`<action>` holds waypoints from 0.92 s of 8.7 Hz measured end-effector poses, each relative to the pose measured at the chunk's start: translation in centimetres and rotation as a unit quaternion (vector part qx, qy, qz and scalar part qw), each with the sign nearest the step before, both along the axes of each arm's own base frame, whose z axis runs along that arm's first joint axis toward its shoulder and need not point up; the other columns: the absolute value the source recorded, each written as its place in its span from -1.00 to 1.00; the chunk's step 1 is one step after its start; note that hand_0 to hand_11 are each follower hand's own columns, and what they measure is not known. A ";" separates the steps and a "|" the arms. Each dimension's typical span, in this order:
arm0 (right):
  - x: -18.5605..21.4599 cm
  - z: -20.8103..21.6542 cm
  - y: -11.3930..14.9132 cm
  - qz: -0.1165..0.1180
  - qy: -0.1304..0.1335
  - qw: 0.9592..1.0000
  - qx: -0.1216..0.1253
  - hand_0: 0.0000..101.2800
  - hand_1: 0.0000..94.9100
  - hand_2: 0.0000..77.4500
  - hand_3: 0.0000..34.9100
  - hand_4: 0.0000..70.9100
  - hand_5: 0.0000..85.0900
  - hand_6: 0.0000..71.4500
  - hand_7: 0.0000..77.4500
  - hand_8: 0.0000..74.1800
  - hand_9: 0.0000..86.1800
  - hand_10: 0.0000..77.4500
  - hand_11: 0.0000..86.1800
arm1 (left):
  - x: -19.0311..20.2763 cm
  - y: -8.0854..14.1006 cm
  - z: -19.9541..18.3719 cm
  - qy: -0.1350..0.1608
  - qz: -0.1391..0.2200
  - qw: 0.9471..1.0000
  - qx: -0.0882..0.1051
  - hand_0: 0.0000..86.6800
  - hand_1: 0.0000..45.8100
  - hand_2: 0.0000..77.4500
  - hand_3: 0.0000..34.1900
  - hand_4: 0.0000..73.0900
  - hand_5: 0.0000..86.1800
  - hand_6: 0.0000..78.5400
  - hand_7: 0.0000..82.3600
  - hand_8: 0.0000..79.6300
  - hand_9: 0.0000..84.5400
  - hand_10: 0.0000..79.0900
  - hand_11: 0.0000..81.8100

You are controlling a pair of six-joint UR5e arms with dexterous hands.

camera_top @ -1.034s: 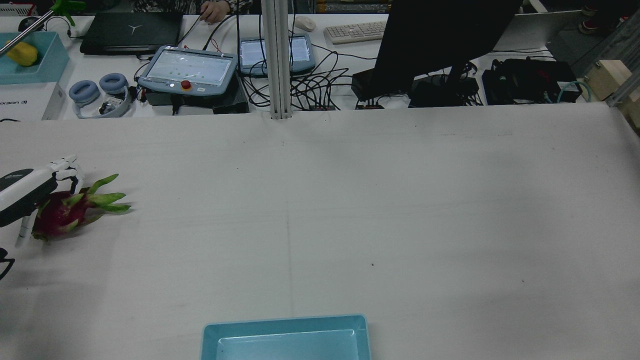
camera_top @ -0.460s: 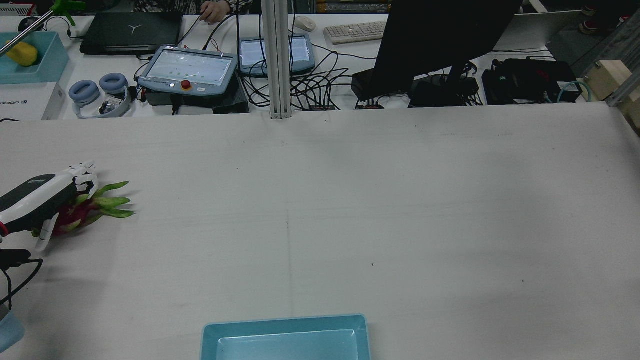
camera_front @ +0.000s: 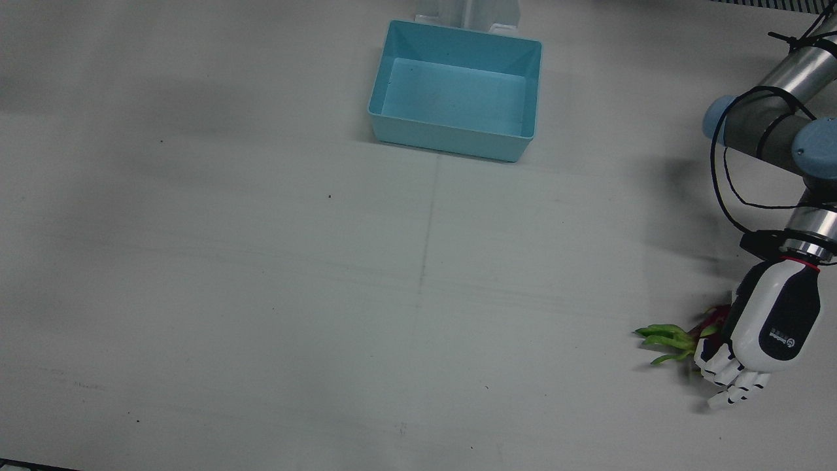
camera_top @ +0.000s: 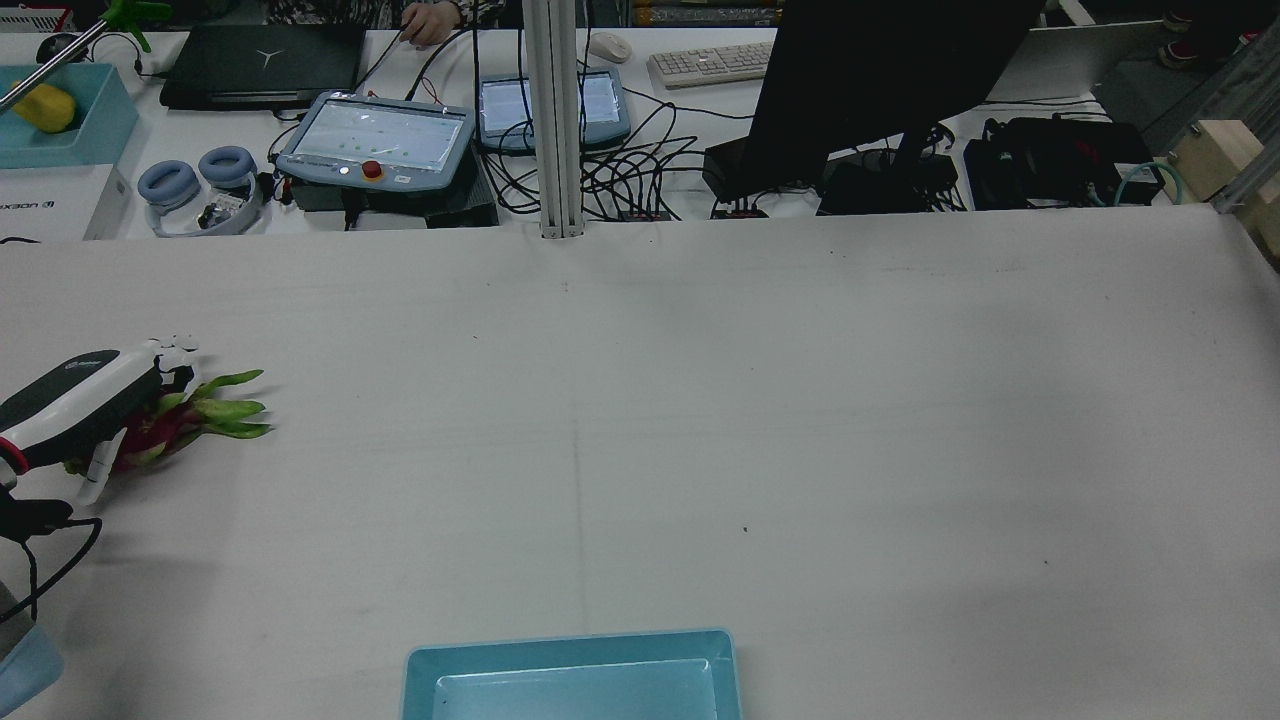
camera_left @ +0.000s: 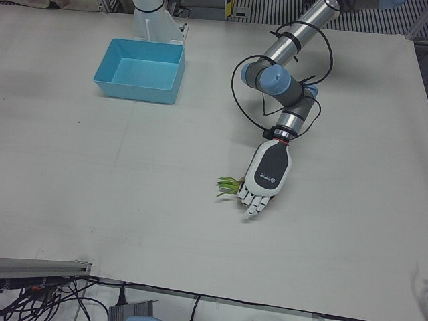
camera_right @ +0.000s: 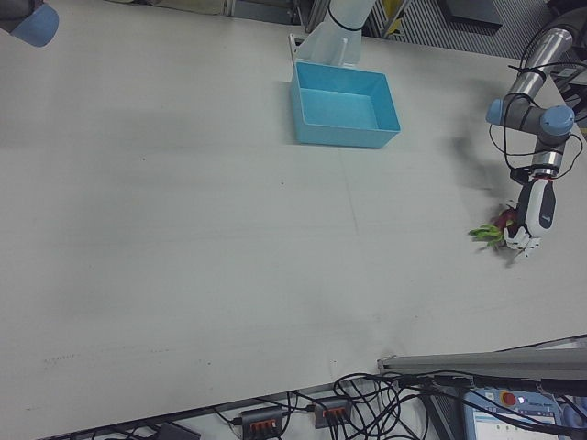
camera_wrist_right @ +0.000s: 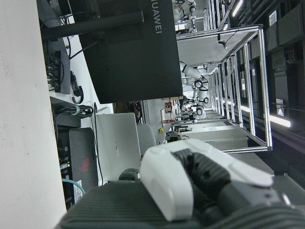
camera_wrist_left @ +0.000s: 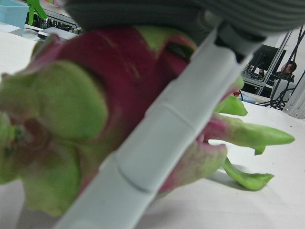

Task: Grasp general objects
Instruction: 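Close the left hand's fingers around the dragon fruit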

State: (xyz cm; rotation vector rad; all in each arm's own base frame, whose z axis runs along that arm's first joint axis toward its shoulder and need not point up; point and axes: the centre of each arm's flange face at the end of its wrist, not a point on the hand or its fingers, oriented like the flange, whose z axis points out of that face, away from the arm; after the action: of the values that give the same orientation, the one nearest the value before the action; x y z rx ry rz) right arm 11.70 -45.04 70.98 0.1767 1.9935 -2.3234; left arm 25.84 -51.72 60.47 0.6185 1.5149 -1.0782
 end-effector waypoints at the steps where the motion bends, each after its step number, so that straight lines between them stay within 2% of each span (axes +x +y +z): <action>1: 0.0 0.0 0.0 0.000 0.000 1.000 0.000 -1.00 1.00 1.00 -1.00 -1.00 -1.00 -1.00 -1.00 -1.00 -0.99 -1.00 -1.00 | 0.0 0.0 -0.1 -0.001 -0.004 1.000 -0.001 0.84 -1.00 -1.00 -1.00 -0.39 0.78 -0.25 0.64 -0.66 -0.16 -0.99 0.07; 2: 0.0 0.0 0.0 0.000 0.000 1.000 0.000 -1.00 1.00 1.00 -1.00 -1.00 -1.00 -1.00 -1.00 -1.00 -0.99 -1.00 -1.00 | -0.1 0.0 -0.3 -0.001 -0.010 1.000 -0.001 0.84 -1.00 -1.00 -1.00 -0.39 0.78 -0.25 0.64 -0.66 -0.16 -0.99 0.07; 3: 0.0 0.0 0.0 0.000 0.000 1.000 0.000 -1.00 1.00 1.00 -1.00 -1.00 -1.00 -1.00 -1.00 -1.00 -0.99 -1.00 -0.99 | -0.3 0.0 -0.6 0.000 -0.017 1.000 0.000 0.84 -1.00 -1.00 -1.00 0.25 0.56 0.10 0.60 -0.15 0.20 -0.97 0.61; 4: 0.0 0.0 0.0 0.000 0.000 1.000 0.000 -1.00 1.00 1.00 -1.00 -1.00 -1.00 -1.00 -1.00 -1.00 -0.99 -1.00 -0.99 | -0.4 0.0 -0.9 0.000 -0.024 1.000 0.001 0.84 -1.00 -1.00 -1.00 0.58 0.34 0.49 0.84 -0.15 0.20 -0.85 0.72; 5: 0.0 0.0 0.0 0.000 0.000 1.000 0.000 -1.00 1.00 1.00 -1.00 -1.00 -1.00 -1.00 -1.00 -1.00 -0.99 -1.00 -0.99 | -0.5 0.0 -1.3 0.003 -0.026 1.000 0.003 0.84 -1.00 -1.00 -1.00 0.58 0.34 0.49 0.84 -0.01 0.23 -0.85 0.72; 6: 0.0 0.0 0.0 0.000 0.000 1.000 0.000 -1.00 1.00 1.00 -1.00 -1.00 -1.00 -1.00 -1.00 -1.00 -0.99 -1.00 -0.99 | -0.4 0.0 -2.1 0.010 -0.024 1.000 0.010 0.84 -1.00 -1.00 -1.00 0.82 0.18 0.81 0.87 0.12 0.20 -0.56 0.71; 7: 0.0 0.0 0.0 0.000 0.000 1.000 0.000 -1.00 1.00 1.00 -1.00 -1.00 -1.00 -1.00 -1.00 -1.00 -0.99 -1.00 -0.99 | -0.2 0.1 -4.0 0.027 -0.012 0.999 0.021 0.84 -1.00 -1.00 -1.00 0.84 0.16 0.94 0.84 0.15 0.20 -0.56 0.71; 8: 0.0 0.0 0.0 0.000 0.000 1.000 0.000 -1.00 1.00 1.00 -1.00 -1.00 -1.00 -1.00 -1.00 -1.00 -0.99 -1.00 -0.99 | -0.1 0.6 -6.6 0.046 0.009 0.998 0.032 0.84 -1.00 -1.00 -1.00 0.84 0.16 0.94 0.84 0.15 0.20 -0.56 0.71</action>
State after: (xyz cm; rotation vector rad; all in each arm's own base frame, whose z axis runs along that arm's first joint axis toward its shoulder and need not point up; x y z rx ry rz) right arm 11.68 -45.04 70.98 0.1769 1.9935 -2.3236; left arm 25.73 -51.15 53.88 0.6047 1.6371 -1.0616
